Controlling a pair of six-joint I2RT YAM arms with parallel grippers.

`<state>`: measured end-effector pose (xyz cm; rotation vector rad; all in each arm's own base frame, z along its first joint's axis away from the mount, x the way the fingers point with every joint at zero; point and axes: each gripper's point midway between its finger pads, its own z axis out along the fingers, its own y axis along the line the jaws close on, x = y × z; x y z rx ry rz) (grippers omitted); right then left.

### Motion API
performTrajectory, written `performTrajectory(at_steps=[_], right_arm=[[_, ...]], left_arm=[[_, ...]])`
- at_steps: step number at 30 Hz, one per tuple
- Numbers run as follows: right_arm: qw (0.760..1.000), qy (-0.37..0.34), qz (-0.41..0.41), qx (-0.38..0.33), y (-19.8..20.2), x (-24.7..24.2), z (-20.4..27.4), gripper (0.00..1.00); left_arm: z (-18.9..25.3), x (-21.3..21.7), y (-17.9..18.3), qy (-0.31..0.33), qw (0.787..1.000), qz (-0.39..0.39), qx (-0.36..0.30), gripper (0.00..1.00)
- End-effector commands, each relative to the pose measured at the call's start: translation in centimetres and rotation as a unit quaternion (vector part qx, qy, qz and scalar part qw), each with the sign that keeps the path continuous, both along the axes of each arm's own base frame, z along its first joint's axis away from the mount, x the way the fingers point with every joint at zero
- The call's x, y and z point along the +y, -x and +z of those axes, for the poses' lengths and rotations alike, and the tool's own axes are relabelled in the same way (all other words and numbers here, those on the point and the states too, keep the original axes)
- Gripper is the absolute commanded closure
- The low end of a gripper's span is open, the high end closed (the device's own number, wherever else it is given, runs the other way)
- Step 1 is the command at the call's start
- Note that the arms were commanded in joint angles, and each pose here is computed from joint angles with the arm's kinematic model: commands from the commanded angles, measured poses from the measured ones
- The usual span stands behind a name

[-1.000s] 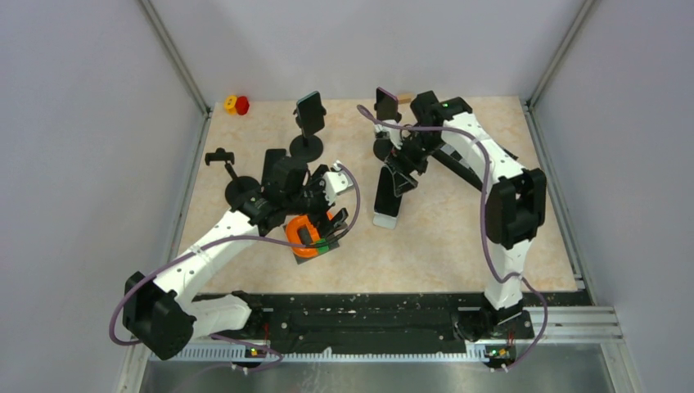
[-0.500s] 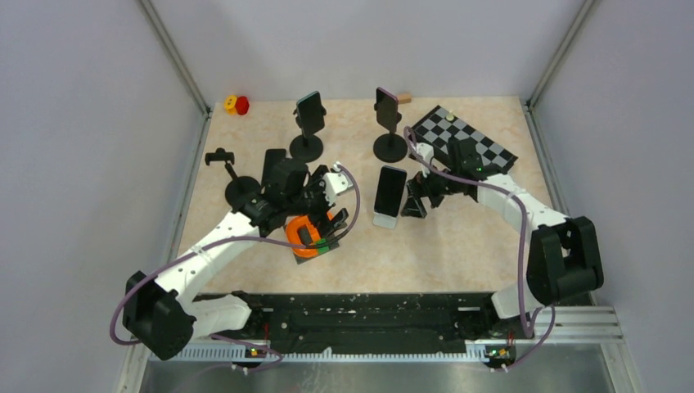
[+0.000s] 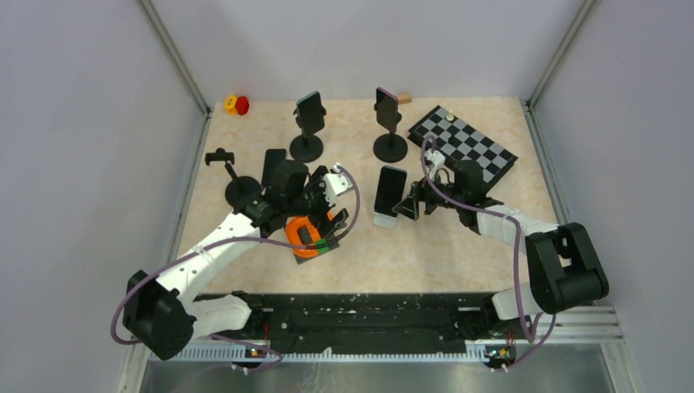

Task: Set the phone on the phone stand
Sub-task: Move the phone stand with the phone to the center of the board.

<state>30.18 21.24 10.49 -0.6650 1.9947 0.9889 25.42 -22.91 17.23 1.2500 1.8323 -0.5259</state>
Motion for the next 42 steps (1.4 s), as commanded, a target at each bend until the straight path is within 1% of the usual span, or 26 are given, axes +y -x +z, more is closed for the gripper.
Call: performTrajectory(at_steps=[1,10,16,21,31,42], right_arm=[[0.997,-0.046,-0.02,-0.063,-2.3,0.6,3.2,0.21],[0.997,-0.059,-0.004,-0.042,-2.4,2.1,1.7,0.32],[0.998,-0.05,-0.002,-0.028,-2.2,2.5,0.6,0.32],[0.998,-0.049,0.003,-0.032,-2.7,2.8,0.4,0.34],[0.997,-0.067,0.021,-0.016,-3.3,3.9,0.0,0.46],[0.996,-0.074,0.041,-0.018,-3.1,4.4,0.4,0.65]], left_arm=[[0.6,-0.5,-0.7,0.015,1.0,0.002,-0.012,0.01],[0.0,-0.6,-1.3,0.005,1.0,0.011,-0.001,0.01],[-0.1,-0.7,-1.3,0.006,1.0,0.01,0.0,0.01],[-0.3,-0.7,-1.3,0.006,1.0,0.008,0.004,0.01],[0.1,-0.4,-1.0,0.007,1.0,0.009,-0.003,0.01],[-0.4,-0.4,-1.1,0.003,1.0,0.01,0.0,0.01]])
